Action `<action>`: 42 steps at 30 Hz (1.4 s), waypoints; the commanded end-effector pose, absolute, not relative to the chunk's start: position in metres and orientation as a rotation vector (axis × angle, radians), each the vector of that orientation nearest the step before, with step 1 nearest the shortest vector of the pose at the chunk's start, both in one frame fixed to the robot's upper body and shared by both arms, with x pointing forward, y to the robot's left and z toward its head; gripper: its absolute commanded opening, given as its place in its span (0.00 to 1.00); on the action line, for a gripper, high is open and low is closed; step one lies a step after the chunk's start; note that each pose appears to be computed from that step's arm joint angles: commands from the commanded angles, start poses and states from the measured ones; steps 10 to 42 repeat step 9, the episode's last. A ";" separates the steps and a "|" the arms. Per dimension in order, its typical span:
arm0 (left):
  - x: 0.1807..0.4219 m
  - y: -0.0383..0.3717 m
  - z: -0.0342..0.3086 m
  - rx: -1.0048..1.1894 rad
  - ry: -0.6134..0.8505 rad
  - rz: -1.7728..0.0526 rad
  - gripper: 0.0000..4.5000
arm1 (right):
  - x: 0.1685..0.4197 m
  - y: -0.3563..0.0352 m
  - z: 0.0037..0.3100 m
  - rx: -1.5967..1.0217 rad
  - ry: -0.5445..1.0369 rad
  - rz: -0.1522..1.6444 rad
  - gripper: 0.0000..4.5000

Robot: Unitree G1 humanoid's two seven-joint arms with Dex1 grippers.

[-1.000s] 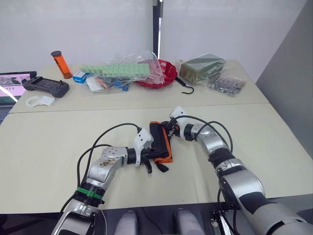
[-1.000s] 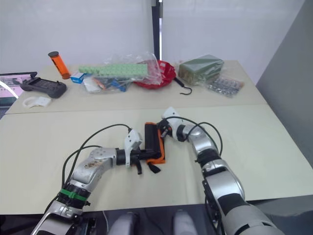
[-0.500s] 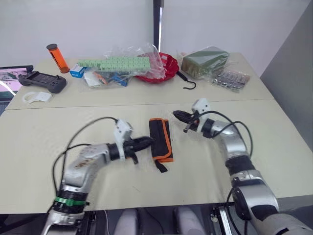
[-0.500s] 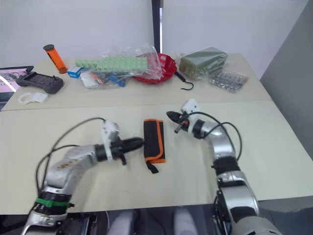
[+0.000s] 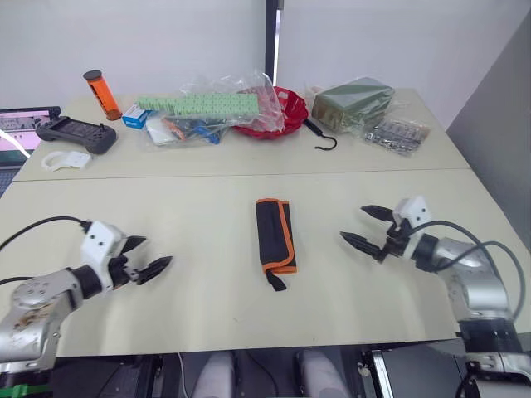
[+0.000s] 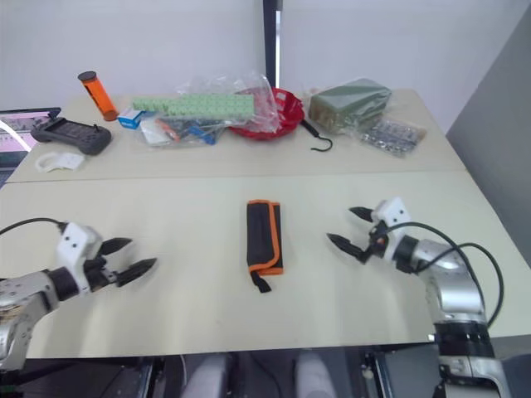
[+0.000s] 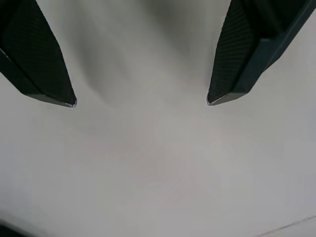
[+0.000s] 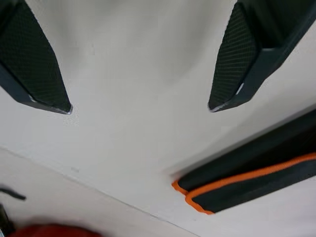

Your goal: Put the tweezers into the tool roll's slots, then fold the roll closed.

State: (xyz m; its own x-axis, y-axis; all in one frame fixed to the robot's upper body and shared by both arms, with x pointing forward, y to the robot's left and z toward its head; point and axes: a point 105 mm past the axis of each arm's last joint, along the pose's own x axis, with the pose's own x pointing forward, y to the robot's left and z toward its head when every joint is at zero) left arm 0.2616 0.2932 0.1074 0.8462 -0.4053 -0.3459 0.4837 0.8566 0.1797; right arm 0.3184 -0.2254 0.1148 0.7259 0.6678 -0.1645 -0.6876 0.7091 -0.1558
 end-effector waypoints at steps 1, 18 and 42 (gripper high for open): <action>0.253 0.320 0.120 0.347 0.269 -0.356 1.00 | 0.312 -0.246 0.126 -0.188 0.061 0.684 1.00; 0.237 0.341 0.114 0.331 0.279 -0.262 1.00 | 0.307 -0.274 0.109 -0.235 0.112 0.598 1.00; 0.237 0.341 0.114 0.331 0.279 -0.262 1.00 | 0.307 -0.274 0.109 -0.235 0.112 0.598 1.00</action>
